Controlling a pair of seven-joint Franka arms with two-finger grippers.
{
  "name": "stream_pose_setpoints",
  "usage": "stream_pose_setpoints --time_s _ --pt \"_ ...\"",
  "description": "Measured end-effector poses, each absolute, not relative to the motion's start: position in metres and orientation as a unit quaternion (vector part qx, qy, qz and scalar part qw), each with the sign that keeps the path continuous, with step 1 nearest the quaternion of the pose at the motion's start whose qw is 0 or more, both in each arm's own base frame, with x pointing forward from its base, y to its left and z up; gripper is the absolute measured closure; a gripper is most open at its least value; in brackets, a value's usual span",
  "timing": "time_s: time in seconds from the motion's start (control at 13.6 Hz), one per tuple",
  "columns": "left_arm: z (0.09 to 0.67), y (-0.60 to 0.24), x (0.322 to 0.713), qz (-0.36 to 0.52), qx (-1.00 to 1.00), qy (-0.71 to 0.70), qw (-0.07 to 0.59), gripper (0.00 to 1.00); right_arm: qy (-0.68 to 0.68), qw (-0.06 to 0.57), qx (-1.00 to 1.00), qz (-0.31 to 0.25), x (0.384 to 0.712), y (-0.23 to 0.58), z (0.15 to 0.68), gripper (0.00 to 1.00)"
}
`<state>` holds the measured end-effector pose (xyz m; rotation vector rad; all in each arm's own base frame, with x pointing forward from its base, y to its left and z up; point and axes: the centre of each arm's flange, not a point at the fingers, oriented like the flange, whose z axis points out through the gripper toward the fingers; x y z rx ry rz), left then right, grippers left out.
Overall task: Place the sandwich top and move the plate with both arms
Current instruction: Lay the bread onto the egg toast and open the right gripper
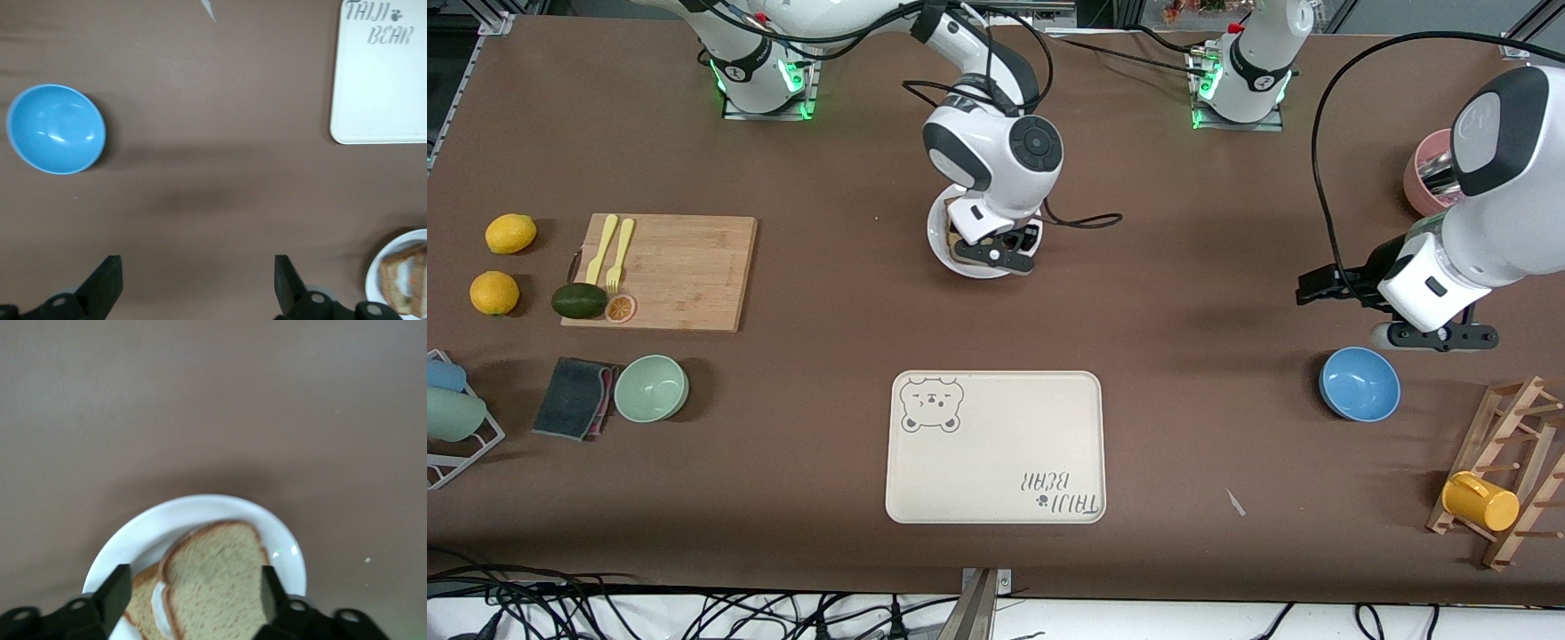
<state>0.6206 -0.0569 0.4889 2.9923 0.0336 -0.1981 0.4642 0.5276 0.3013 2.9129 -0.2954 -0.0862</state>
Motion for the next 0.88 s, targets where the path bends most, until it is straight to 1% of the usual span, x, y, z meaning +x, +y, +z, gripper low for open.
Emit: stream_pose_setpoints --time_s 0.07,0.37,0.44,0.66,0.74,0.88 --pt "0.483 -0.059 0.622 -0.072 0.994 0.013 0.082 0.0 -0.108 0.107 0.988 -0.034 0.48 0.511 0.315 0.0" --pt "0.456 -0.067 0.624 -0.101 0.987 0.023 0.123 0.0 -0.091 0.069 0.991 -0.067 0.551 0.412 0.392 0.0" --pt "0.445 -0.073 0.623 -0.114 0.982 0.028 0.146 0.0 -0.085 0.063 0.992 -0.075 0.566 0.382 0.407 0.0" --pt "0.403 -0.093 0.619 -0.165 0.956 0.057 0.236 0.0 -0.056 0.029 0.995 -0.083 0.603 0.302 0.443 0.0" --pt "0.39 -0.099 0.62 -0.172 0.949 0.065 0.256 0.0 -0.044 0.026 0.995 -0.081 0.612 0.276 0.452 0.0" --pt "0.367 -0.115 0.62 -0.167 0.944 0.063 0.276 0.0 -0.023 0.022 0.996 -0.088 0.626 0.229 0.459 0.0"
